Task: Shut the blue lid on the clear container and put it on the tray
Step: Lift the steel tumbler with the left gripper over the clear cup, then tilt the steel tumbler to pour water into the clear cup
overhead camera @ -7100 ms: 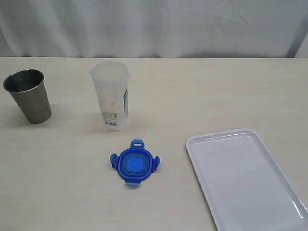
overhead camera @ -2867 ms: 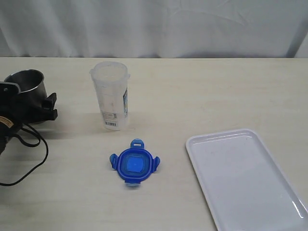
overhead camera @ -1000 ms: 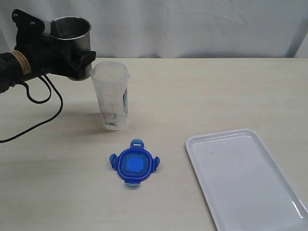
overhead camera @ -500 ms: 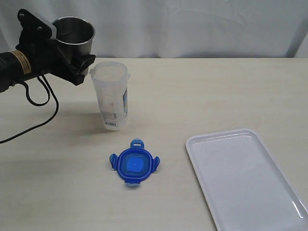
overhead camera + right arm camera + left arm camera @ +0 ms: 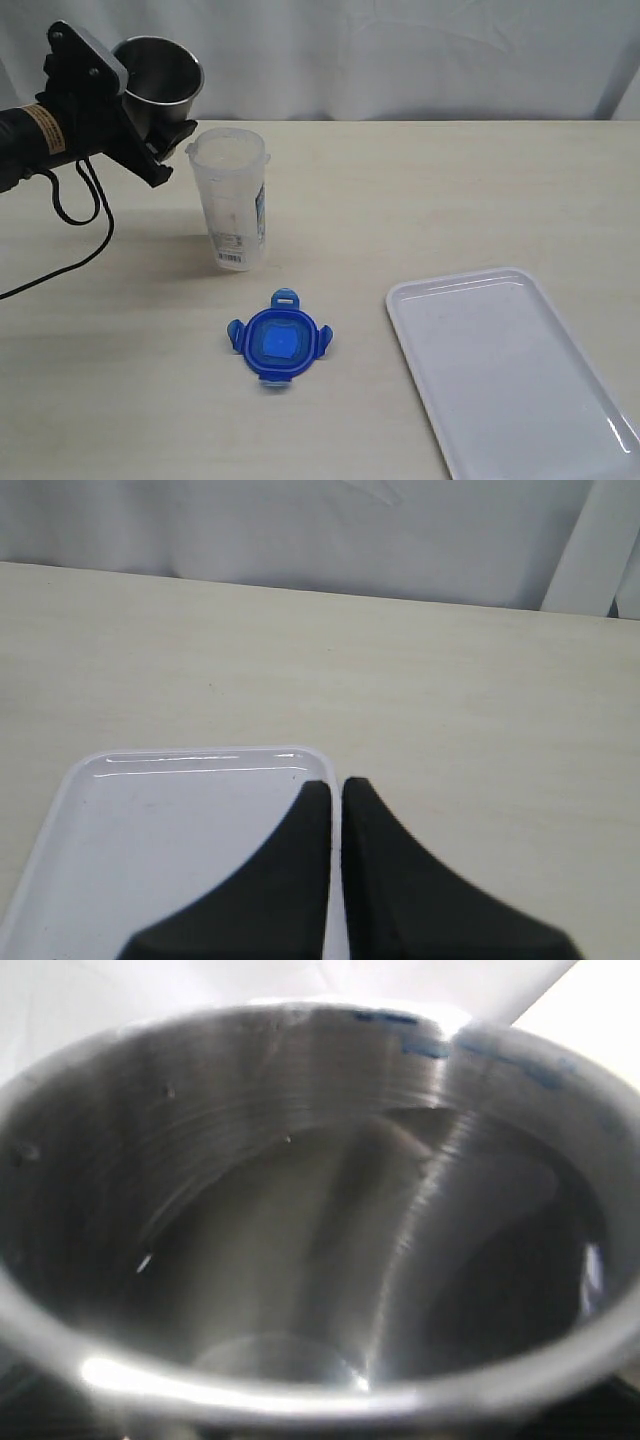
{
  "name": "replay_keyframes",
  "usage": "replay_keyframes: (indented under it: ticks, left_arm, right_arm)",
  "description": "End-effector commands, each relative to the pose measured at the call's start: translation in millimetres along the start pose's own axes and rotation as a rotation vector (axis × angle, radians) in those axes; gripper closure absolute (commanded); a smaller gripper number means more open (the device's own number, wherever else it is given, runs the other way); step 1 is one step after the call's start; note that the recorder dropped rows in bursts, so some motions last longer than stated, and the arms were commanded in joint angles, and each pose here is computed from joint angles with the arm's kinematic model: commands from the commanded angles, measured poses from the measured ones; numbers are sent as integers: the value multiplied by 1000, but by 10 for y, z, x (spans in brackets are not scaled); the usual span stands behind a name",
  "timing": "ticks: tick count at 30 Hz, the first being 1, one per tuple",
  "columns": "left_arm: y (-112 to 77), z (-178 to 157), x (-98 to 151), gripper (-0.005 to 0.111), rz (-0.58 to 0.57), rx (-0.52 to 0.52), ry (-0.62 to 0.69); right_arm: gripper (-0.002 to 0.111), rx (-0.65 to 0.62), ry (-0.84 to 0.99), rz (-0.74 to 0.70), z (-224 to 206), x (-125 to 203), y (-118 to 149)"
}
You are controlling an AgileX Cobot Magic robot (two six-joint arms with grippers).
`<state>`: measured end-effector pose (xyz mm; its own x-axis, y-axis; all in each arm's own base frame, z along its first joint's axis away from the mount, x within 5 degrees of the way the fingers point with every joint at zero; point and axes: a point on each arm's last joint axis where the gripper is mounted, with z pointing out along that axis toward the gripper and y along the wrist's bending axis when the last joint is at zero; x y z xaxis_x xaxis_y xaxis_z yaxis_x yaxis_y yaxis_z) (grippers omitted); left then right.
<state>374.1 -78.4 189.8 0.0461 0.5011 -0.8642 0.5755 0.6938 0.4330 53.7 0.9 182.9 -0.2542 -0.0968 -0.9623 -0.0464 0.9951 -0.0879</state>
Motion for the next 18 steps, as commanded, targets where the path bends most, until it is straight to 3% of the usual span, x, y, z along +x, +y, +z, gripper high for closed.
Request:
replay_keyframes:
  ticks: [1, 18]
  left_arm:
    - [66, -21, -156, 107, 35, -31, -81]
    - [66, -22, -158, 107, 140, -36, -82]
  right_arm:
    - [104, 8, -5, -3, 0, 6, -4]
    - [104, 8, -5, -3, 0, 6, -4]
